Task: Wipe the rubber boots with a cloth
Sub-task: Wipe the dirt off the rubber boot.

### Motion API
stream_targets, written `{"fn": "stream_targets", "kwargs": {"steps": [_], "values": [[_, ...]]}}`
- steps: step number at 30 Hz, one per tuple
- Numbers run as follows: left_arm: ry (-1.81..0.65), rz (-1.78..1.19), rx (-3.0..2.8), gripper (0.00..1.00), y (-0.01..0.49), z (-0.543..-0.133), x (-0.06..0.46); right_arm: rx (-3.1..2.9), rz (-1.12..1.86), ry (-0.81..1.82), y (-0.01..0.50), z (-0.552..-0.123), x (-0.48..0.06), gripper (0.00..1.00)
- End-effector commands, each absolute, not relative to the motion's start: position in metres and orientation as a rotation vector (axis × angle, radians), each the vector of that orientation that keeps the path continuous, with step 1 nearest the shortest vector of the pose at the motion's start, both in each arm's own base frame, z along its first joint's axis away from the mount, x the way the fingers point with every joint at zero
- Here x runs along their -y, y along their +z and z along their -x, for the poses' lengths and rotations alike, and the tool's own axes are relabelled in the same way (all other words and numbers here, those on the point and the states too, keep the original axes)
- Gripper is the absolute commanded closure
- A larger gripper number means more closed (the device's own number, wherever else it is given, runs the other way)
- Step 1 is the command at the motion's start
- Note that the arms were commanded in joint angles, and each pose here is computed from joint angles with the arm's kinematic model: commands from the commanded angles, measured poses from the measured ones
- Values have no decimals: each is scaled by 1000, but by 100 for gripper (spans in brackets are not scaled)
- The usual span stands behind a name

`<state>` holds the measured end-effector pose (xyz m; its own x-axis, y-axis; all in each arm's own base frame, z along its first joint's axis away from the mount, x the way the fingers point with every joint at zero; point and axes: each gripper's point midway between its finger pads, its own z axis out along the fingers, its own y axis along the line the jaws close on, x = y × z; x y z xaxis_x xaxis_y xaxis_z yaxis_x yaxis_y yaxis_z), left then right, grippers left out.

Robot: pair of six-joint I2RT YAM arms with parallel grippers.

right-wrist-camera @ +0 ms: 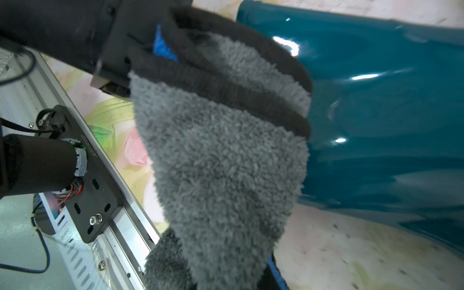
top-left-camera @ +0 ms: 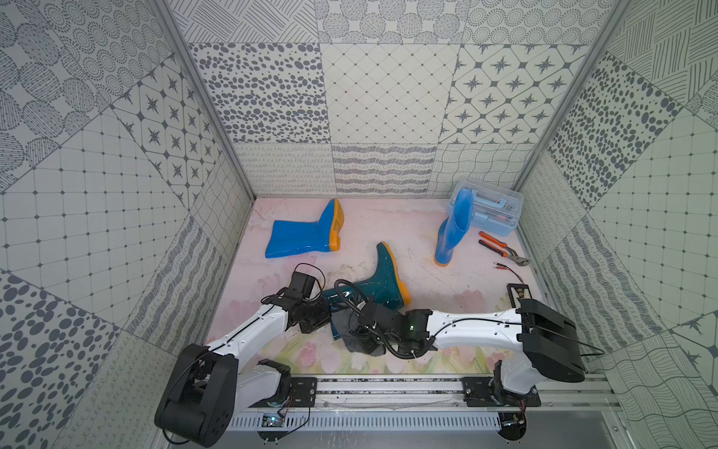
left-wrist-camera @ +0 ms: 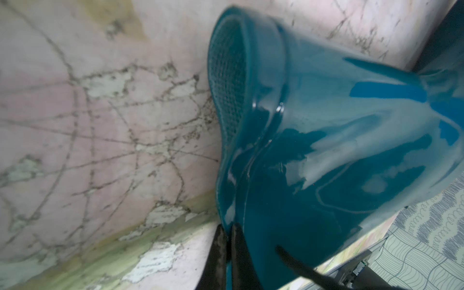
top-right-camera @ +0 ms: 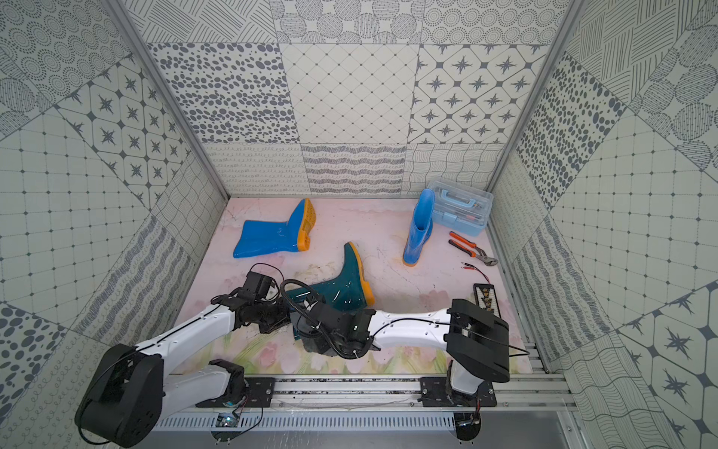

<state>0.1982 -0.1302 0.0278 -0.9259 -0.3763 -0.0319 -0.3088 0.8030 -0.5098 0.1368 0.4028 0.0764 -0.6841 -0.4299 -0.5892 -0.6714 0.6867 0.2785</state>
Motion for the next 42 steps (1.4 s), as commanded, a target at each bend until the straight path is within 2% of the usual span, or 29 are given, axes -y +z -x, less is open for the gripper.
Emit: {"fn": "stream_targets", "kwargs": {"steps": [1,6,12,15,20,25,29,32,36,39,42], "values": [[-795,592,-2883,100,27,-189,131,-2357,787,775,71,-139,-414,100],[-695,554,-2902,100,31,-184,120,-2452,768,502,38,-153,-364,100],[-680,546,-2894,100,32,-187,119,-2502,486,432,45,-187,-280,100],[-672,537,-2895,100,32,-188,119,-2511,428,392,50,-198,-255,100],[-667,523,-2909,100,32,-188,120,-2517,465,494,57,-198,-275,100],[-660,521,-2899,100,33,-186,119,-2423,696,641,78,-167,-354,100],[-671,531,-2883,100,34,-190,123,-2392,795,861,87,-141,-417,100],[-666,516,-2888,100,35,-190,125,-2382,852,912,86,-136,-439,100],[-647,507,-2898,100,34,-188,123,-2447,775,1013,70,-143,-432,100],[-625,499,-2898,100,34,-185,120,-2487,627,984,61,-163,-391,100],[-628,500,-2894,100,33,-184,119,-2511,519,841,58,-181,-334,100]]}}
